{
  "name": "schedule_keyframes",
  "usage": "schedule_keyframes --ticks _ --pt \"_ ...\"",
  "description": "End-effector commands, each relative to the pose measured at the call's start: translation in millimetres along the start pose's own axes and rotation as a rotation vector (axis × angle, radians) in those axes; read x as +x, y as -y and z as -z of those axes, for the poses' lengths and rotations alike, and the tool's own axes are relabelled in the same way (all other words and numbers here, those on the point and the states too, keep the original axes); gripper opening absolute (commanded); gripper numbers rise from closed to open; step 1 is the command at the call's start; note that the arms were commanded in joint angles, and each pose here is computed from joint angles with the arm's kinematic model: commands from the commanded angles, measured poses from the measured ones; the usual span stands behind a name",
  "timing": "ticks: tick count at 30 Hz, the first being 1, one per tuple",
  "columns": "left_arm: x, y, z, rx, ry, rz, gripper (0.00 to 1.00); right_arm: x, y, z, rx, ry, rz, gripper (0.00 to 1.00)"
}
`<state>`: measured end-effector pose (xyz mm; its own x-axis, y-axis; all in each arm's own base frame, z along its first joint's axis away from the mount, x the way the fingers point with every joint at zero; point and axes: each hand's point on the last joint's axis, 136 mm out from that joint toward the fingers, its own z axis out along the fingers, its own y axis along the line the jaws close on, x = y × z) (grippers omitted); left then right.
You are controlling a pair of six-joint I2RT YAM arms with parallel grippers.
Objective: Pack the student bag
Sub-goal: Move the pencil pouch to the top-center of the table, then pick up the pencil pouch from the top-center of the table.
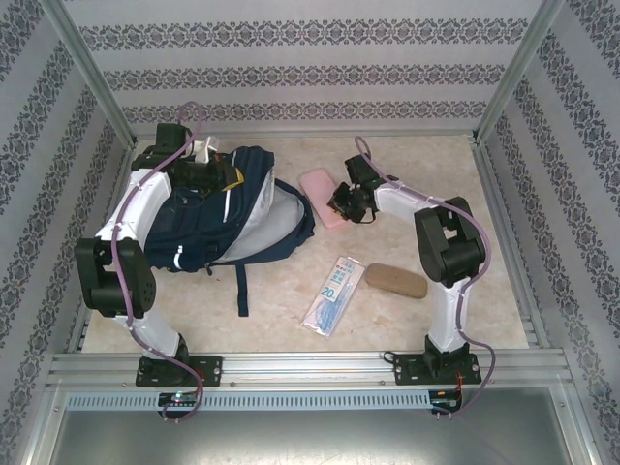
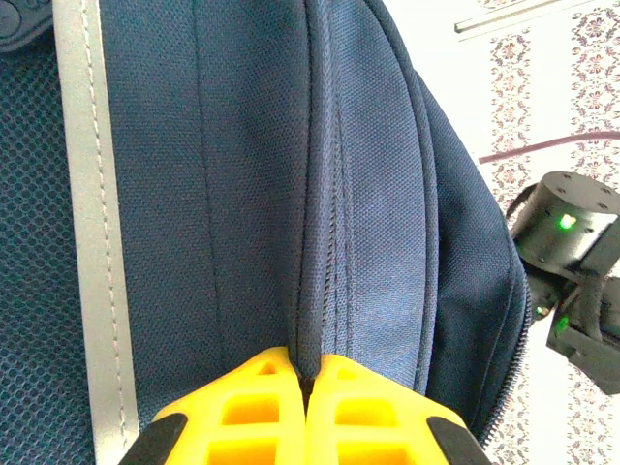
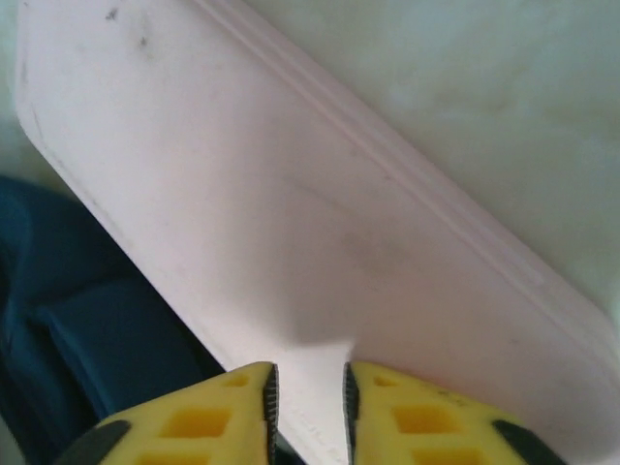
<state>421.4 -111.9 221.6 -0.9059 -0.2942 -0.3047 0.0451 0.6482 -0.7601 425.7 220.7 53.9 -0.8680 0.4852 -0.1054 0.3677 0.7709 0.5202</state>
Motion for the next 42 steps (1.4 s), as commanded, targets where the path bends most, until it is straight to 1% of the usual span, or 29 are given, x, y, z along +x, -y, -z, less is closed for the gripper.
schedule_keyframes --ticks 1,4,7,9,11,14,15,18,23,25,29,32,42 --pt "-10 1 2 -0.015 0.028 -0.052 0.0 5 6 25 0.098 0.011 0.203 0.44" --pt "-10 -1 6 -0.041 0.041 -0.061 0.0 -1 -7 42 0.117 0.036 0.338 0.61" --pt "-9 -5 11 -0.079 0.063 -0.063 0.0 1 -11 45 0.143 0.022 0.48 0.76" --pt "-9 -9 16 -0.112 0.081 -0.063 0.0 2 -7 43 0.181 0.004 0.576 0.83" --pt "-10 -14 21 -0.144 0.097 -0.055 0.0 6 -4 40 0.185 -0.021 0.662 0.87" --pt "-10 -17 24 -0.138 0.109 -0.032 0.0 14 -1 34 0.191 -0.06 0.788 0.92" --pt "-9 -17 24 -0.135 0.106 -0.023 0.0 16 -1 32 0.197 -0.07 0.83 0.98" --pt "-6 -17 22 -0.12 0.098 -0.005 0.0 17 2 26 0.221 -0.083 0.905 0.98" --pt "-3 -18 21 -0.117 0.096 0.01 0.0 13 14 13 0.278 -0.122 0.952 0.98" --pt "-3 -18 23 -0.117 0.096 0.009 0.0 8 20 8 0.318 -0.125 0.956 0.98" --pt "-3 -18 23 -0.119 0.096 0.01 0.0 8 25 1 0.335 -0.143 0.96 0.98" --pt "-3 -17 23 -0.118 0.098 0.01 0.0 6 33 -4 0.374 -0.154 0.959 0.98" --pt "-1 -19 20 -0.113 0.087 0.011 0.0 23 44 -24 0.355 -0.239 0.926 0.98"
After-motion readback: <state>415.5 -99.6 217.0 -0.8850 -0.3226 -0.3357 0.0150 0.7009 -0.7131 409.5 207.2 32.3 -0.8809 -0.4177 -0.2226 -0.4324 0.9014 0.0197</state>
